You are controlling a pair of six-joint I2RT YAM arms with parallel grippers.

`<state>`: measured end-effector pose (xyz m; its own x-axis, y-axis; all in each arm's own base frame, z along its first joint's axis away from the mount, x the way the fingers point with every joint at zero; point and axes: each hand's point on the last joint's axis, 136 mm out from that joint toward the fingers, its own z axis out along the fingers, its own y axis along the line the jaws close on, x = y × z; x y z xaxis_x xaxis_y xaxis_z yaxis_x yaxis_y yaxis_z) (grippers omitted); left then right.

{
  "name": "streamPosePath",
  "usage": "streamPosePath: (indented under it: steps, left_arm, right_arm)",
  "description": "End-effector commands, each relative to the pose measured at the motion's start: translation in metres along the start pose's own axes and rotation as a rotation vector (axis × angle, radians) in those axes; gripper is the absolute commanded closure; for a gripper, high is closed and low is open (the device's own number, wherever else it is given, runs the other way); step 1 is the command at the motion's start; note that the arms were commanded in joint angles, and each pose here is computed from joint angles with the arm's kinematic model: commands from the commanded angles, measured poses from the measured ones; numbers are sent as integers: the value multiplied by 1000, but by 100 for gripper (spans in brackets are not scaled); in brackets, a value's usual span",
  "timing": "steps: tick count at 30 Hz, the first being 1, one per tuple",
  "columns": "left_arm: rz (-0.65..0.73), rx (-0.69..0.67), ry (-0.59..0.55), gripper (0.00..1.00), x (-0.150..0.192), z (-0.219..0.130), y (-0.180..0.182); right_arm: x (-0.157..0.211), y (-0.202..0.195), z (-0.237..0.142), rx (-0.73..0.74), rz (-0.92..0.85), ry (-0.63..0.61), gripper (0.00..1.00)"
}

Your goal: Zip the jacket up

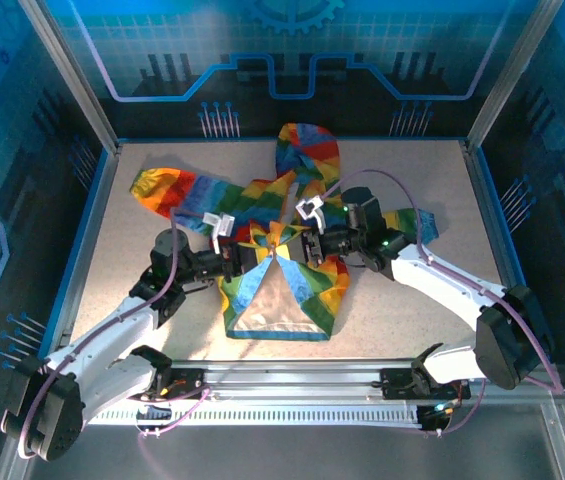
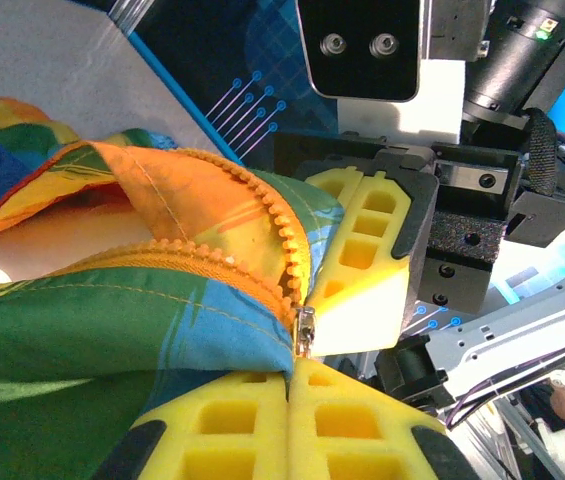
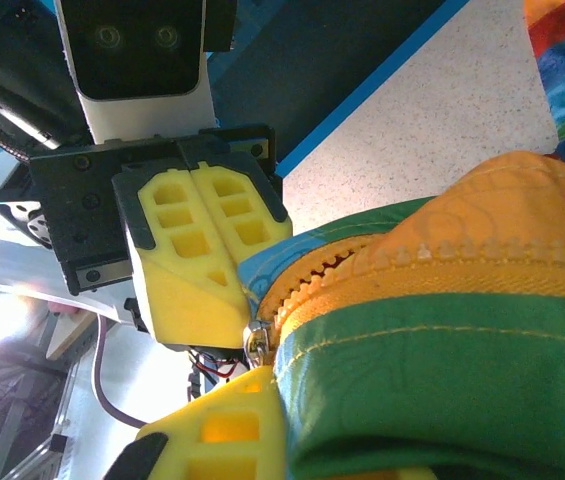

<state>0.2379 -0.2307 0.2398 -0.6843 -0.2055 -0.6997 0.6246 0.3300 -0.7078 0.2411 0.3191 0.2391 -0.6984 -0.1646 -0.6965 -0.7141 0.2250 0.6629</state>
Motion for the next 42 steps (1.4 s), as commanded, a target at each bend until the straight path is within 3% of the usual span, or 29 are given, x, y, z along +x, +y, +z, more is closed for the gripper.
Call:
streamPosePath:
  steps: [1, 14, 20, 27, 35, 42]
  left_arm:
    - [-35, 1, 90, 100, 18, -3, -3]
    - [-128, -65, 163, 100, 29, -7, 3]
    - [-136, -104, 236, 100, 30, -10, -2]
    - [-213, -212, 331, 100, 33, -18, 0]
    - [-293, -306, 443, 100, 33, -24, -2]
    - [-329, -352, 505, 100, 29, -31, -10]
  right_arm:
    - [-14, -13, -1, 47, 16, -71, 100]
    - [14, -29, 8, 57, 78, -15, 100]
    - [26, -35, 7, 89, 63, 26, 74]
    - [28, -29, -7, 146, -1, 55, 63]
    - [33, -14, -24, 288, -275, 91, 59]
    - [36, 4, -14, 375, -535, 114, 57]
